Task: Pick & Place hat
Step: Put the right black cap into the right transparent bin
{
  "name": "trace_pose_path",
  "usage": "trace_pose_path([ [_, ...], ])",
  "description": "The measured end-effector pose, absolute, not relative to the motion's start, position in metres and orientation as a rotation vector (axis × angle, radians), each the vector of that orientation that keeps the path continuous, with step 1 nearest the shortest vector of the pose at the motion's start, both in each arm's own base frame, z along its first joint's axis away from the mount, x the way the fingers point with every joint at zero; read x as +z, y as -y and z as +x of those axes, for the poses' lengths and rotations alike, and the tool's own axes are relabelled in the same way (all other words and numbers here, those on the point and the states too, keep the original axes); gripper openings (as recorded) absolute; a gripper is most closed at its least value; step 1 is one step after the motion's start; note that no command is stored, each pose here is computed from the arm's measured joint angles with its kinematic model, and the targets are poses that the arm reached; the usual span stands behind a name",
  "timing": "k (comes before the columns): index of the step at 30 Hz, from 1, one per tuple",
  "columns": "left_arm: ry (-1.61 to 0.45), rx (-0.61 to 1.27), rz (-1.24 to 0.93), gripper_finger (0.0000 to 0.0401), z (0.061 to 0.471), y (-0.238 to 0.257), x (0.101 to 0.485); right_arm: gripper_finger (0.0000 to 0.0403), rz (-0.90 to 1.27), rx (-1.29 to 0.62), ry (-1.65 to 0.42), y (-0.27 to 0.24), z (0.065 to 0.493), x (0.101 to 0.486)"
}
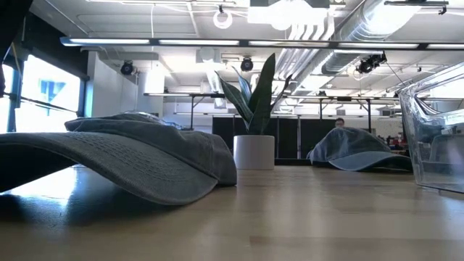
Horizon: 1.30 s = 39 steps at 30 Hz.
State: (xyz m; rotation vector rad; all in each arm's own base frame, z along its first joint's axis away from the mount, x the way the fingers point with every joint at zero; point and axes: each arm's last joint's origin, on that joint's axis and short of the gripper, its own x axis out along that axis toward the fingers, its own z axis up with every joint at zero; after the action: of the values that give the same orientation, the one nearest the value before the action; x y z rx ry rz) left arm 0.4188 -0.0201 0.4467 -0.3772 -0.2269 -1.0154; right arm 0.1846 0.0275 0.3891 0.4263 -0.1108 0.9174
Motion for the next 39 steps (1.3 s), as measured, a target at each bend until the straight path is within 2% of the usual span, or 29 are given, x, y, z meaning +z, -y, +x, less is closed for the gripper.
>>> trace_pose_path([
  [4, 0.187, -1.045, -0.39, 0.0079, 0.419, 0.021, 0.445, 0.0011, 0.461, 0.924, 0.073, -0.028, 0.185, 0.387],
  [6, 0.179, -1.056, -0.386, 0.0026, 0.419, 0.021, 0.445, 0.0023, 0.501, 0.911, 0.043, -0.027, 0.186, 0.386],
  [7, 0.173, -1.064, -0.386, 0.0014, 0.419, 0.021, 0.444, 0.0033, 0.514, 0.905, 0.024, -0.027, 0.187, 0.384],
  [11, 0.142, -1.063, -0.429, 0.0022, 0.419, 0.021, 0.444, 0.0094, 0.57, 0.866, -0.057, -0.02, 0.189, 0.378],
  [17, 0.088, -1.061, -0.484, 0.0004, 0.421, 0.024, 0.441, 0.0209, 0.546, 0.867, -0.06, -0.002, 0.183, 0.38],
  [20, 0.022, -1.041, -0.521, 0.0006, 0.424, 0.024, 0.435, 0.0238, 0.515, 0.823, -0.015, 0.005, 0.177, 0.384],
  [25, -0.048, -0.985, -0.543, 0.0002, 0.429, 0.024, 0.426, 0.0242, 0.44, 0.729, 0.047, 0.012, 0.173, 0.385],
  [30, -0.105, -0.923, -0.547, 0.0003, 0.432, 0.023, 0.417, 0.023, 0.426, 0.609, -0.007, 0.012, 0.182, 0.373],
  [39, -0.177, -0.877, -0.54, 0.0003, 0.434, 0.022, 0.407, 0.0213, 0.428, 0.752, -0.098, -0.01, 0.194, 0.362],
])
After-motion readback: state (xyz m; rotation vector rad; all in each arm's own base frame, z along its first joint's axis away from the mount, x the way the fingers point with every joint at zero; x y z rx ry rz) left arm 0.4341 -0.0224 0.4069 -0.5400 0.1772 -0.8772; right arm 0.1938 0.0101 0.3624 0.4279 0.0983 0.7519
